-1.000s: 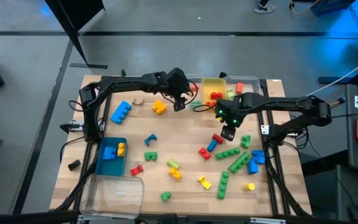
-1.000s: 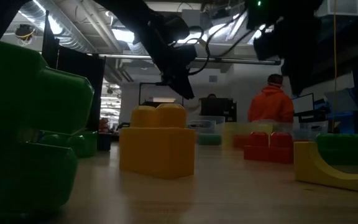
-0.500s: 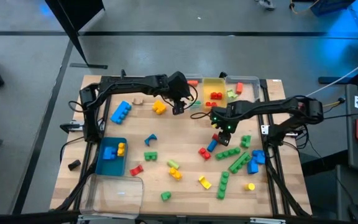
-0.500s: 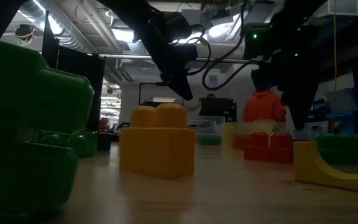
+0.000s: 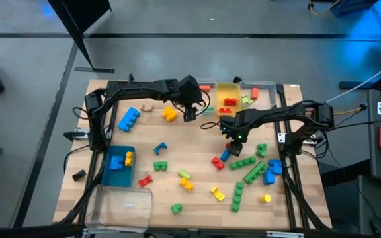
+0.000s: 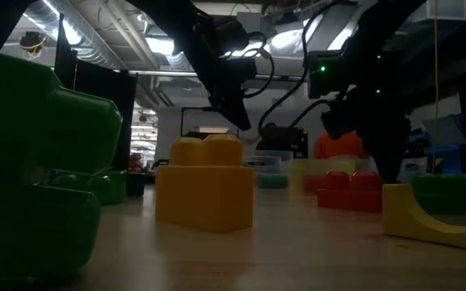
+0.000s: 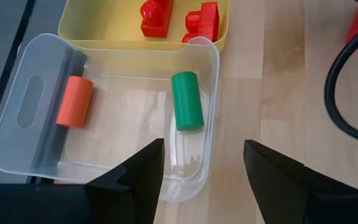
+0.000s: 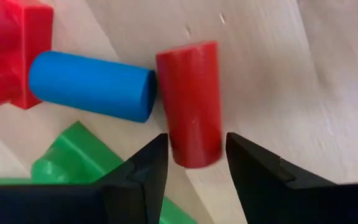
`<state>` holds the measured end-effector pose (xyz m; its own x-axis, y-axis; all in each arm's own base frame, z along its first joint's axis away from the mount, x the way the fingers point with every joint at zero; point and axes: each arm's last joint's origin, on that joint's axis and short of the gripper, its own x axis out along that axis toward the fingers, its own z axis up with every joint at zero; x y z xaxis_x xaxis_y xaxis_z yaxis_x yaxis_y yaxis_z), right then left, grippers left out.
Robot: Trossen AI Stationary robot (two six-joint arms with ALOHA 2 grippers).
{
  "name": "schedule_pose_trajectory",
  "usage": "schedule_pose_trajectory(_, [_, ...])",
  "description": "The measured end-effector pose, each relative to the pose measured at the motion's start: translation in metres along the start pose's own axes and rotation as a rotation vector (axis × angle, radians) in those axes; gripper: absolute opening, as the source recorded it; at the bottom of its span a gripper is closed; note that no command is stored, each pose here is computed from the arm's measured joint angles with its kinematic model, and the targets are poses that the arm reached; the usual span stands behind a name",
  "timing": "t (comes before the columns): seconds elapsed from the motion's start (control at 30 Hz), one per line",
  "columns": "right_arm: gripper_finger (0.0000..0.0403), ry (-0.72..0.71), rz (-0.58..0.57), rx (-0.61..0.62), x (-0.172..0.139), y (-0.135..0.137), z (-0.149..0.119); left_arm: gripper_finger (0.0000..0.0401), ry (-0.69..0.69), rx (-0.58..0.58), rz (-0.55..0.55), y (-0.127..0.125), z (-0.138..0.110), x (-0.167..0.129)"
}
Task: Sort blocks by size
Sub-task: Put the red cylindrical block into the top left transparent bin
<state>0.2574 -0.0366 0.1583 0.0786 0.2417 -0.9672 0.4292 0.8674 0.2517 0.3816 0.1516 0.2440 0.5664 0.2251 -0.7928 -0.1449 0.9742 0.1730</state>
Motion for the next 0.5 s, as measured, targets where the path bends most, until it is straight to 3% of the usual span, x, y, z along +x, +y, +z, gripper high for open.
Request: schedule_pose_trajectory(0.5, [0.0148,0.029,-0.045,0.000,0.018,-0.004,0.008,0.0203,0.001,0.001,-0.001,0.000,0.000,-0.002])
